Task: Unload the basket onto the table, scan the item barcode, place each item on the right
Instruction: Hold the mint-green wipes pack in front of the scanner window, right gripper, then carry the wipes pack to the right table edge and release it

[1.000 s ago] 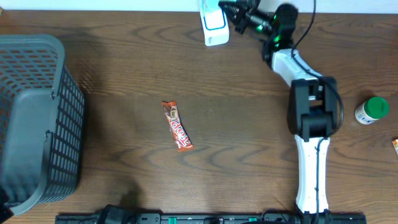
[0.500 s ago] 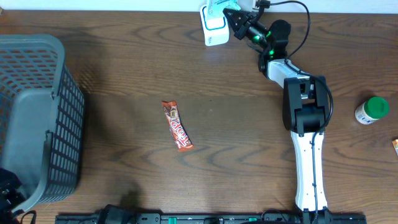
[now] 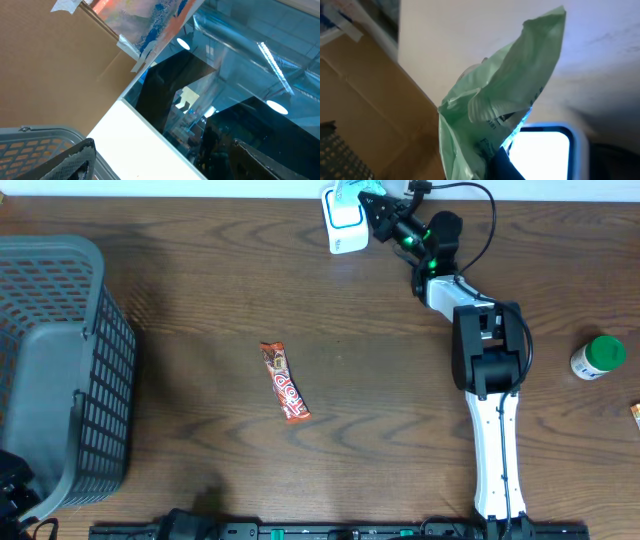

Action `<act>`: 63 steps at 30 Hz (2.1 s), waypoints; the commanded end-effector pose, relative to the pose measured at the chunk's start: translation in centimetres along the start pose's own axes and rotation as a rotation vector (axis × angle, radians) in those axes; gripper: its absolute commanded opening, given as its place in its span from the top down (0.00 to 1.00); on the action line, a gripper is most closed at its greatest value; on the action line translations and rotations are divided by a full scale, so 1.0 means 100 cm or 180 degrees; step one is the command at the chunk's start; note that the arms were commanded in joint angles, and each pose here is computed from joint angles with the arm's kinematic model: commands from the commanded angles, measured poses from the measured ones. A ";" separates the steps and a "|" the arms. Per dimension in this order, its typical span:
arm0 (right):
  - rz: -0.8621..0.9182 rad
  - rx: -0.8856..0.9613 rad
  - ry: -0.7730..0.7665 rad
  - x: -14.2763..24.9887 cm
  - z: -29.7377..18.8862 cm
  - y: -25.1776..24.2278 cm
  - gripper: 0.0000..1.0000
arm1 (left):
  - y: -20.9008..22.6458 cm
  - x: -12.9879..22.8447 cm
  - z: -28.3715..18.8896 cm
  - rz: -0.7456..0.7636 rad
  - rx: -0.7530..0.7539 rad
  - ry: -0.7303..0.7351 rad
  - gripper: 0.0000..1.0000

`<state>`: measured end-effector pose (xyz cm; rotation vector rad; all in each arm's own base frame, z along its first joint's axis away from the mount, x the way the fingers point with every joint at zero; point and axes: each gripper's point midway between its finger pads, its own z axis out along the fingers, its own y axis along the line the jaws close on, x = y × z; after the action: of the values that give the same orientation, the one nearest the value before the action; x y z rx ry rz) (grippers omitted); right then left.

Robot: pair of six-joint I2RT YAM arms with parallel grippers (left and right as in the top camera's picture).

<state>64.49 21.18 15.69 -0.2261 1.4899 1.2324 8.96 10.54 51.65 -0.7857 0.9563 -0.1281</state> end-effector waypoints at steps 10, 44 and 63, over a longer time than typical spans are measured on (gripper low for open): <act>0.0443 -0.1195 -0.0507 -0.081 -0.035 0.093 0.99 | 0.003 -0.001 -0.001 -0.0023 -0.0035 -0.0037 0.15; -0.0240 0.7278 0.0846 -0.199 -0.459 0.120 0.99 | 0.001 -0.006 -0.001 -0.0018 -0.0013 -0.0094 0.15; 0.2099 0.6725 0.1813 -0.091 -0.589 -0.013 0.84 | 0.001 -0.006 -0.001 -0.0016 -0.0013 -0.0093 0.15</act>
<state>31.78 -30.60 14.02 1.5268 2.4941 -0.7807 8.99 10.54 51.85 -0.7877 0.9383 -0.1366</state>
